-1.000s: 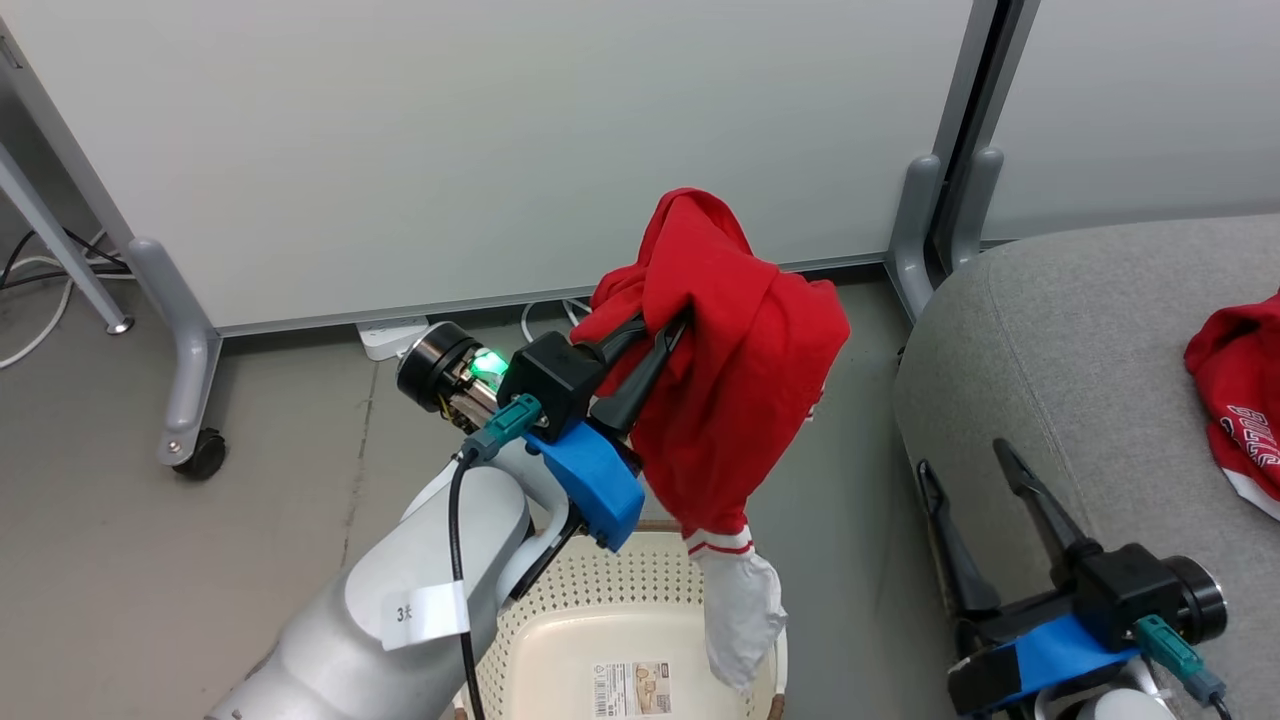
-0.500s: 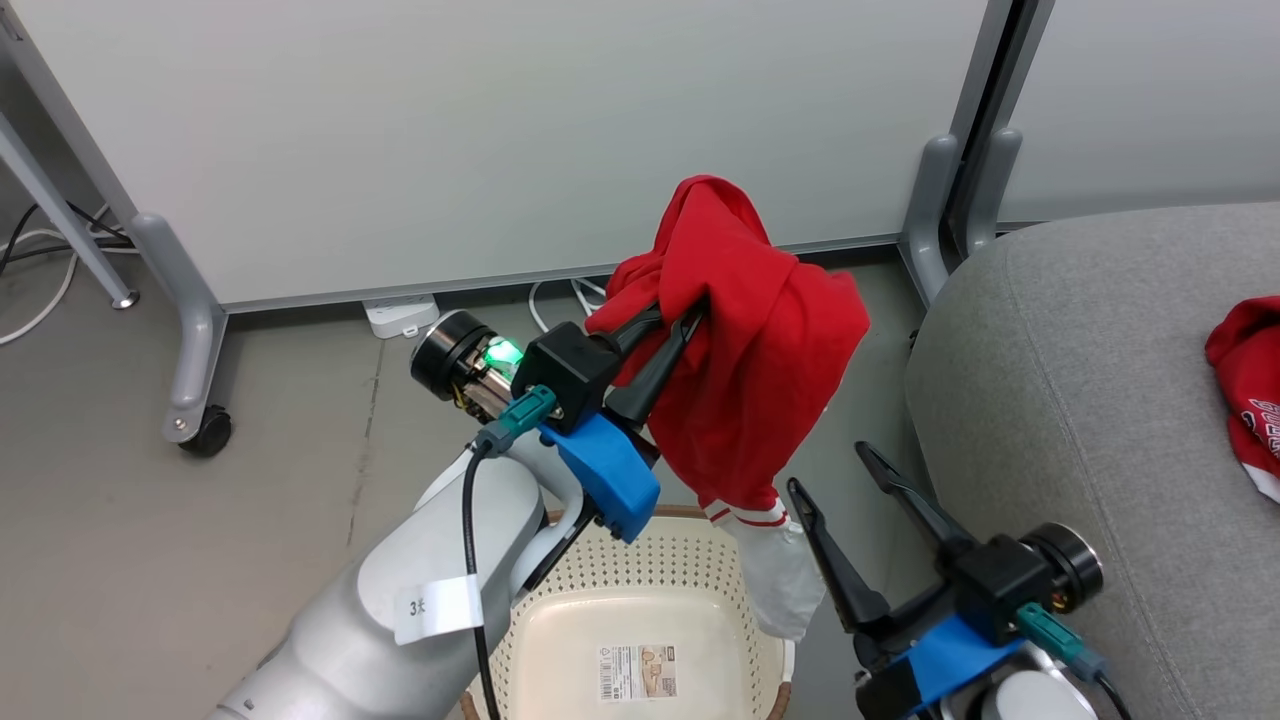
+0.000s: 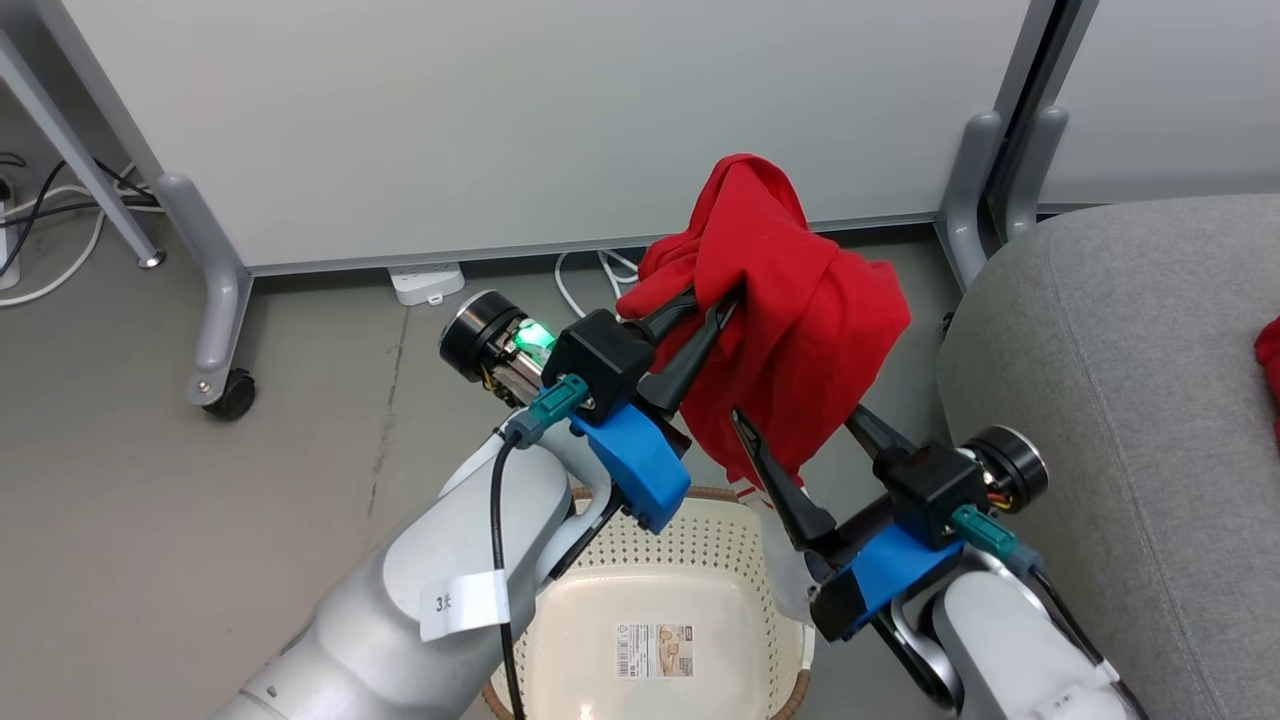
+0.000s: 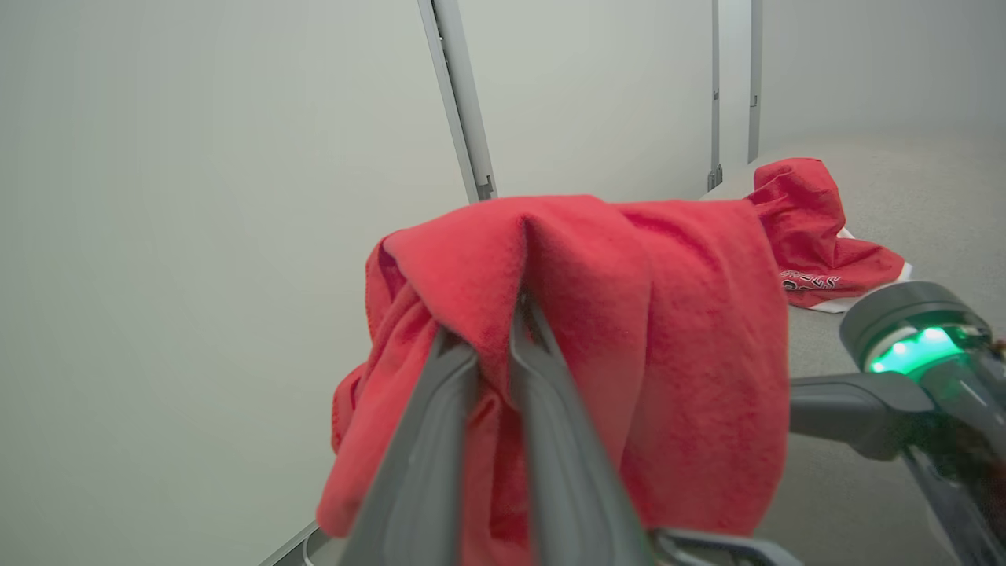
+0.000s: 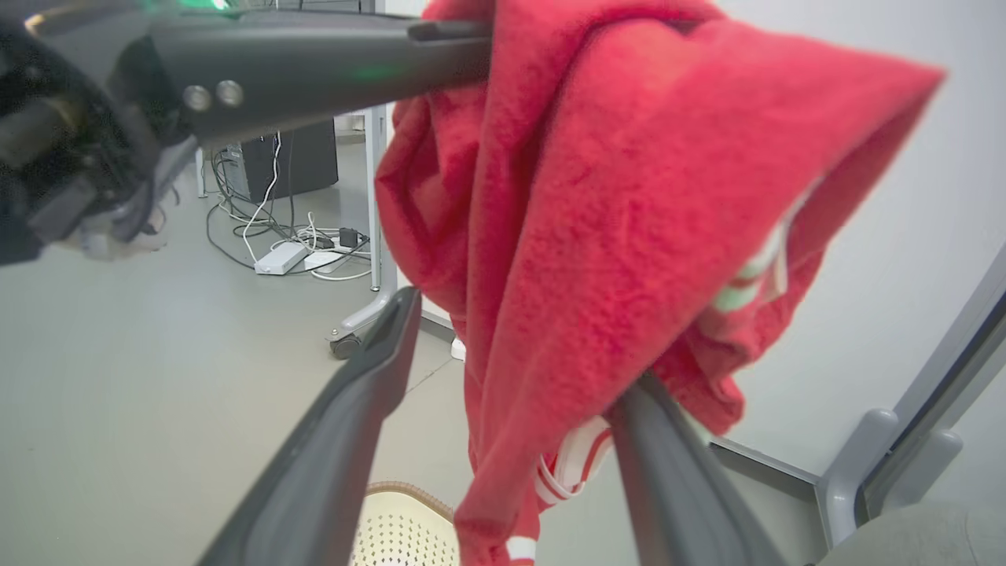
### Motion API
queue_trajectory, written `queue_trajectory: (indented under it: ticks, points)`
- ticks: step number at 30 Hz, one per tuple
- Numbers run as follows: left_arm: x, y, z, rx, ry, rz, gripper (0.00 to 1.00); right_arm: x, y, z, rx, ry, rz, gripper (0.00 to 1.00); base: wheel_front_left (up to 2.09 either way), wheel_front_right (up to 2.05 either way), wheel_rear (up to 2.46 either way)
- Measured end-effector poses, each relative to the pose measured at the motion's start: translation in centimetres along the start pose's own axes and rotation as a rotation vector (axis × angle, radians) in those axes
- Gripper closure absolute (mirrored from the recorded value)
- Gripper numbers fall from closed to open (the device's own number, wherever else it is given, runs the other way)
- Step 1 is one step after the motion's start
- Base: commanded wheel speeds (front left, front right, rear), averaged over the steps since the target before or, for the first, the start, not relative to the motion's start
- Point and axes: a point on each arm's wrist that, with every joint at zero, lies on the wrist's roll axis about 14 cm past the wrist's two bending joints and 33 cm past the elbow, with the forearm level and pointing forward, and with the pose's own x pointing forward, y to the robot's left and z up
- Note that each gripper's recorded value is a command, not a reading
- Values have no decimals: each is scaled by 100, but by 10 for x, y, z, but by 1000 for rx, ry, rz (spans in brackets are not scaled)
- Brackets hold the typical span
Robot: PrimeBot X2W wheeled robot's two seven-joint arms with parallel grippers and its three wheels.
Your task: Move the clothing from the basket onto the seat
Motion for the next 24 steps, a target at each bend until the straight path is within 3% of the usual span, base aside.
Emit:
queue_trajectory:
  ticks: [4, 6, 24]
  points:
    - [0, 0, -3, -3, 5, 0, 100, 12, -2, 7, -2, -17, 2, 0, 0, 0, 0]
    - [1, 0, -4, -3, 7, -1, 100, 15, -3, 7, 3, -20, -1, 100, 0, 0, 0]
    - [3, -1, -5, 1, 11, -8, 100, 17, -5, 10, 0, -27, -6, 100, 0, 0, 0]
